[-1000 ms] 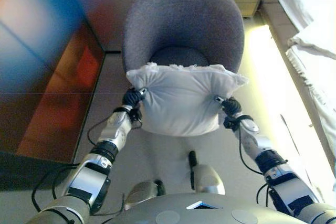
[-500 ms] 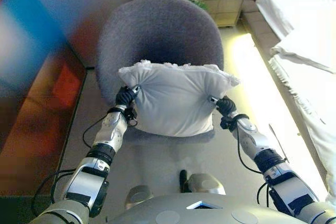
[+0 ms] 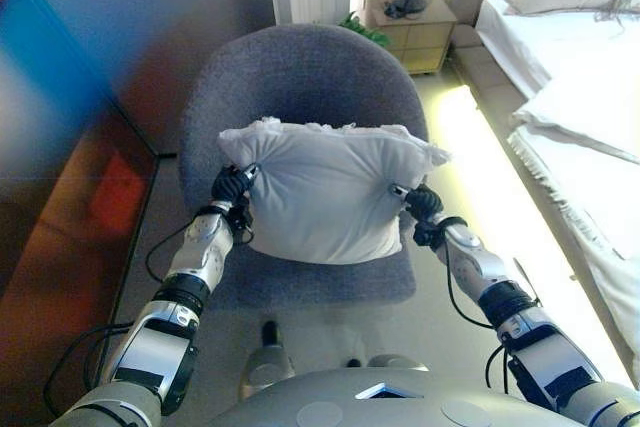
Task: Pick up the cushion and take it to the sofa
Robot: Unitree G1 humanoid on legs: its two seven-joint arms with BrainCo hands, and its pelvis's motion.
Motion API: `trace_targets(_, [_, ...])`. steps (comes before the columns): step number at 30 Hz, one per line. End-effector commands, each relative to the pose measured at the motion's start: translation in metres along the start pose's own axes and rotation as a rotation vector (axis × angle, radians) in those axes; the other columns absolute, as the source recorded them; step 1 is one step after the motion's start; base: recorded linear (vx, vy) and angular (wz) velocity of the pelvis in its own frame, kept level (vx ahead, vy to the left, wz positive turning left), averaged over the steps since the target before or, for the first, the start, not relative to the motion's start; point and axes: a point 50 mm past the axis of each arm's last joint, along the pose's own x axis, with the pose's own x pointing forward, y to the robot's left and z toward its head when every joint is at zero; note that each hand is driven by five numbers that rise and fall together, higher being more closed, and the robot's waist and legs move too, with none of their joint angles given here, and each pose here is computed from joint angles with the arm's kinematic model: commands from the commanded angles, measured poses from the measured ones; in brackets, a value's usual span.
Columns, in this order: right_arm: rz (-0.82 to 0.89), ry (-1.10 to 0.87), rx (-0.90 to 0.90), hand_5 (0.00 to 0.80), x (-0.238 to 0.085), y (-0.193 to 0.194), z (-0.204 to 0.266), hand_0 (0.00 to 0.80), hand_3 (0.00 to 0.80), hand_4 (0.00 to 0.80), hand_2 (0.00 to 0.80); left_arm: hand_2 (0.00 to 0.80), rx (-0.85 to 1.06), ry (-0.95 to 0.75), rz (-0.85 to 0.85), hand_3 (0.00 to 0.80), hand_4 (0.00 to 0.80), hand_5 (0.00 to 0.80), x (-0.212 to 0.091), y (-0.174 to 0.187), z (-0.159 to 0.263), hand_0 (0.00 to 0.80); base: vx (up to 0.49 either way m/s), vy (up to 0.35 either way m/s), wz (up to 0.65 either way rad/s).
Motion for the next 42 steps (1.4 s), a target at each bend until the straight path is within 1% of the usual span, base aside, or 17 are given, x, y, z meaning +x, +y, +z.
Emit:
trace_targets(1, [0.178, -0.240, 0.066, 0.800, 0.019, 0.040, 0.059, 0.800, 0.800, 0.800, 0.800, 0.800, -0.031, -0.224, -0.005, 0.800, 0.800, 0.800, 0.015, -0.010, 0.050, 0.800, 0.060, 0.187, 0.10])
trace_targets(6, [0.173, -0.304, 0.102, 0.800, 0.024, 0.054, 0.073, 0.800, 0.800, 0.800, 0.800, 0.800, -0.005, -0.262, -0.002, 0.800, 0.800, 0.800, 0.021, -0.020, 0.064, 0.800, 0.053, 0.213, 0.26])
trace_targets(10, [0.138, -0.262, 0.092, 0.800, 0.026, 0.051, 0.066, 0.800, 0.800, 0.800, 0.800, 0.800, 0.011, -0.239, 0.008, 0.800, 0.800, 0.800, 0.021, -0.021, 0.063, 0.800, 0.208, 0.001, 0.40])
trace_targets(13, [0.112, -0.279, 0.066, 0.800, 0.024, 0.043, 0.072, 0.800, 0.800, 0.800, 0.800, 0.800, 0.043, -0.249, -0.001, 0.800, 0.800, 0.800, 0.024, -0.027, 0.071, 0.800, 0.115, -0.125, 0.48])
trace_targets(14, [0.116, -0.290, 0.058, 0.800, 0.026, 0.042, 0.081, 0.800, 0.800, 0.800, 0.800, 0.800, 0.034, -0.260, 0.006, 0.800, 0.800, 0.800, 0.026, -0.029, 0.075, 0.800, -0.063, -0.071, 0.71])
trace_targets(17, [0.126, -0.367, 0.035, 0.800, 0.039, 0.044, 0.130, 0.800, 0.800, 0.800, 0.800, 0.800, 0.024, -0.333, 0.009, 0.800, 0.800, 0.800, 0.037, -0.038, 0.105, 0.800, -0.130, -0.025, 0.71])
trace_targets(18, [0.130, -0.398, 0.022, 0.800, 0.041, 0.044, 0.146, 0.800, 0.800, 0.800, 0.800, 0.800, 0.014, -0.367, 0.008, 0.800, 0.800, 0.800, 0.040, -0.042, 0.117, 0.800, -0.135, 0.013, 0.13])
trace_targets(20, [0.136, -0.467, -0.007, 0.800, 0.039, 0.052, 0.165, 0.800, 0.800, 0.800, 0.800, 0.800, 0.011, -0.427, 0.011, 0.800, 0.800, 0.800, 0.041, -0.048, 0.130, 0.800, -0.136, 0.021, -0.28])
trace_targets(23, [0.155, -0.558, -0.007, 0.800, 0.031, 0.060, 0.179, 0.800, 0.800, 0.800, 0.800, 0.800, -0.010, -0.505, 0.005, 0.800, 0.800, 0.800, 0.036, -0.046, 0.142, 0.800, -0.084, 0.024, -0.19])
trace_targets(28, [0.151, -0.622, -0.034, 0.800, 0.025, 0.069, 0.196, 0.800, 0.800, 0.800, 0.800, 0.800, -0.002, -0.557, -0.041, 0.800, 0.800, 0.800, 0.034, -0.056, 0.156, 0.800, -0.020, 0.016, -0.06])
trace_targets(32, [0.096, -0.626, -0.029, 0.800, 0.021, 0.054, 0.201, 0.800, 0.800, 0.800, 0.800, 0.800, 0.021, -0.544, -0.097, 0.800, 0.800, 0.800, 0.035, -0.059, 0.163, 0.800, 0.013, -0.070, 0.02])
trace_targets(36, [0.028, -0.640, -0.028, 0.800, 0.018, 0.043, 0.198, 0.800, 0.800, 0.800, 0.800, 0.800, -0.018, -0.530, -0.131, 0.800, 0.800, 0.800, 0.035, -0.068, 0.162, 0.800, 0.056, -0.070, -0.04])
trace_targets(38, [0.008, -0.651, -0.049, 0.800, 0.016, 0.038, 0.203, 0.800, 0.800, 0.800, 0.800, 0.800, -0.018, -0.535, -0.139, 0.800, 0.800, 0.800, 0.036, -0.073, 0.166, 0.800, 0.005, -0.038, -0.03])
trace_targets(42, [-0.025, -0.687, -0.101, 0.800, 0.010, 0.030, 0.228, 0.800, 0.800, 0.800, 0.800, 0.800, 0.001, -0.556, -0.160, 0.800, 0.800, 0.800, 0.037, -0.084, 0.184, 0.800, 0.000, 0.000, 0.00])
